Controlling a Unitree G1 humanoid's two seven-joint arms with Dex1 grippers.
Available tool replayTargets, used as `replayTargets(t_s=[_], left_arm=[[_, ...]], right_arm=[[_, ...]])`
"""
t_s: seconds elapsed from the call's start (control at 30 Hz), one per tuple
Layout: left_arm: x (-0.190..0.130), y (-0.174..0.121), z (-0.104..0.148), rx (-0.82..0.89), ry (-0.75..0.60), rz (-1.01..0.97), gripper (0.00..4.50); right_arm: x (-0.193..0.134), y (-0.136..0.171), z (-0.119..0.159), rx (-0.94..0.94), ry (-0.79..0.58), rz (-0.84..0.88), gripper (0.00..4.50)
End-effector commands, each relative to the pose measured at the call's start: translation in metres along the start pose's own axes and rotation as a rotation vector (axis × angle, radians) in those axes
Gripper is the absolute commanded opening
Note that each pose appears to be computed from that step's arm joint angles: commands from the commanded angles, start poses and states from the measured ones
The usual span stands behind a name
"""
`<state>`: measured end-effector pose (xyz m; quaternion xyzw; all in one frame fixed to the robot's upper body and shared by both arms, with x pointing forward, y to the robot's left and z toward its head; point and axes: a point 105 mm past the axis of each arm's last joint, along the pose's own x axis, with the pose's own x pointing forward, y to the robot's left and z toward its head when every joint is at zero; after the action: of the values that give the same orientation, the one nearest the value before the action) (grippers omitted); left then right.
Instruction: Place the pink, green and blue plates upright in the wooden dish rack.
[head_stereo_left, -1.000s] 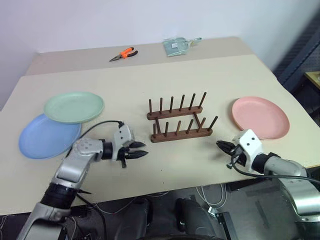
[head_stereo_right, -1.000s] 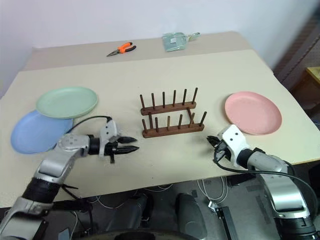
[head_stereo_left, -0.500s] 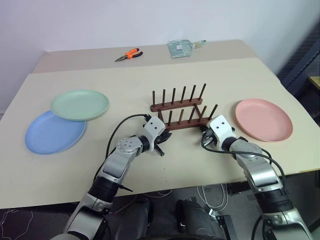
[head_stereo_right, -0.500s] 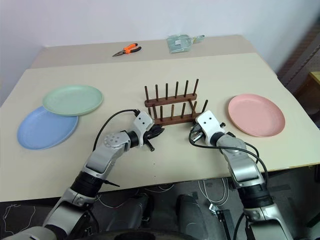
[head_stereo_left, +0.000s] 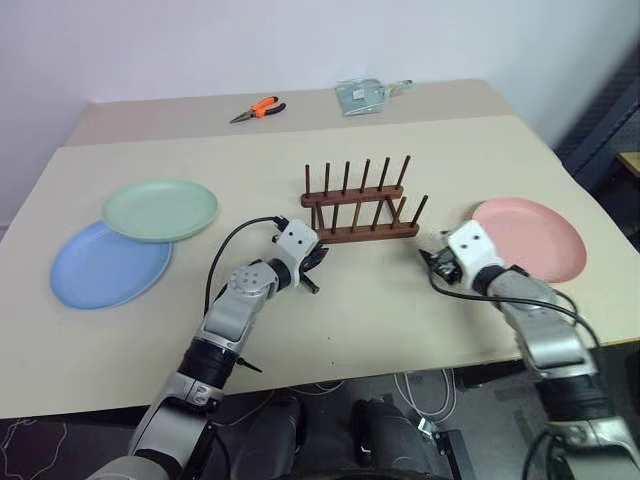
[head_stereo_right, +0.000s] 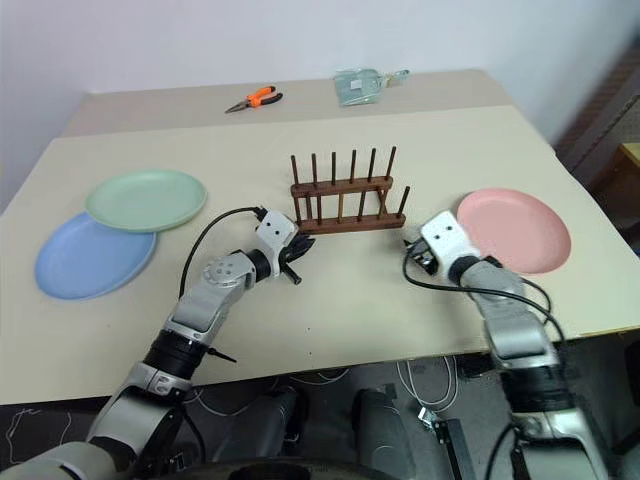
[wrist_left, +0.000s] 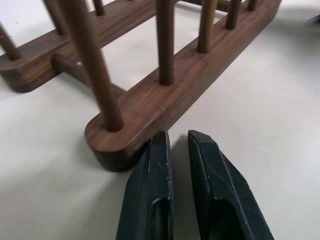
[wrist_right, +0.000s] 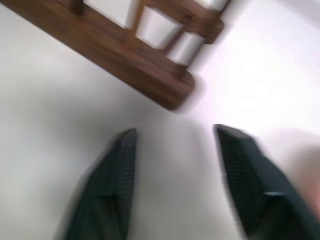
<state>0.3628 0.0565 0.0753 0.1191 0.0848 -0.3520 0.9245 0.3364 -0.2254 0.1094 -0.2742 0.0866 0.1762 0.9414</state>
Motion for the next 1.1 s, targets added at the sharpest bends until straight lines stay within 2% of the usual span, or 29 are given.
replayTargets(t_s=[0.03, 0.17, 0.3, 0.33, 0.4, 0.43, 0.6, 0.63, 0.77, 0.87, 0.93, 1.0, 1.03, 1.1], left_arm=[[-0.008, 0.003, -0.014, -0.025, 0.035, 0.003, 0.52], [-0.013, -0.020, 0.012, -0.049, -0.087, -0.138, 0.52], [-0.016, -0.034, 0.028, -0.055, -0.149, -0.220, 0.52], [-0.017, -0.037, 0.032, -0.056, -0.162, -0.235, 0.52], [-0.019, -0.039, 0.039, -0.062, -0.184, -0.250, 0.52], [-0.019, -0.039, 0.041, -0.066, -0.192, -0.252, 0.52], [-0.024, -0.039, 0.041, -0.070, -0.195, -0.253, 0.52], [-0.025, -0.039, 0.040, -0.070, -0.194, -0.254, 0.52], [-0.029, -0.036, 0.037, -0.067, -0.187, -0.247, 0.52], [-0.031, -0.029, 0.036, -0.067, -0.186, -0.227, 0.52], [-0.032, -0.025, 0.037, -0.075, -0.193, -0.212, 0.52], [-0.034, -0.021, 0.037, -0.078, -0.198, -0.205, 0.52], [-0.035, -0.020, 0.038, -0.080, -0.203, -0.202, 0.52], [-0.036, -0.018, 0.039, -0.086, -0.211, -0.199, 0.52]], right_arm=[[-0.026, -0.026, 0.020, -0.070, -0.041, -0.060, 4.34], [-0.048, -0.042, -0.017, -0.121, 0.140, -0.118, 4.34], [-0.044, -0.047, -0.038, -0.111, 0.224, -0.174, 4.34], [-0.043, -0.050, -0.044, -0.119, 0.251, -0.198, 4.11], [-0.042, -0.053, -0.050, -0.113, 0.273, -0.216, 3.48], [-0.041, -0.054, -0.051, -0.101, 0.272, -0.223, 3.03], [-0.034, -0.055, -0.041, -0.110, 0.230, -0.223, 0.40], [-0.032, -0.054, -0.036, -0.124, 0.209, -0.219, 0.07], [-0.025, -0.052, 0.004, -0.210, 0.063, -0.199, 0.07], [-0.022, -0.052, 0.058, -0.183, -0.153, -0.179, 0.07], [-0.026, -0.050, 0.101, -0.047, -0.345, -0.137, 0.07], [-0.037, -0.049, 0.143, 0.169, -0.542, -0.049, 0.07], [-0.045, -0.044, 0.166, 0.269, -0.648, 0.044, 0.07], [-0.057, -0.035, 0.192, 0.386, -0.762, 0.189, 0.07]])
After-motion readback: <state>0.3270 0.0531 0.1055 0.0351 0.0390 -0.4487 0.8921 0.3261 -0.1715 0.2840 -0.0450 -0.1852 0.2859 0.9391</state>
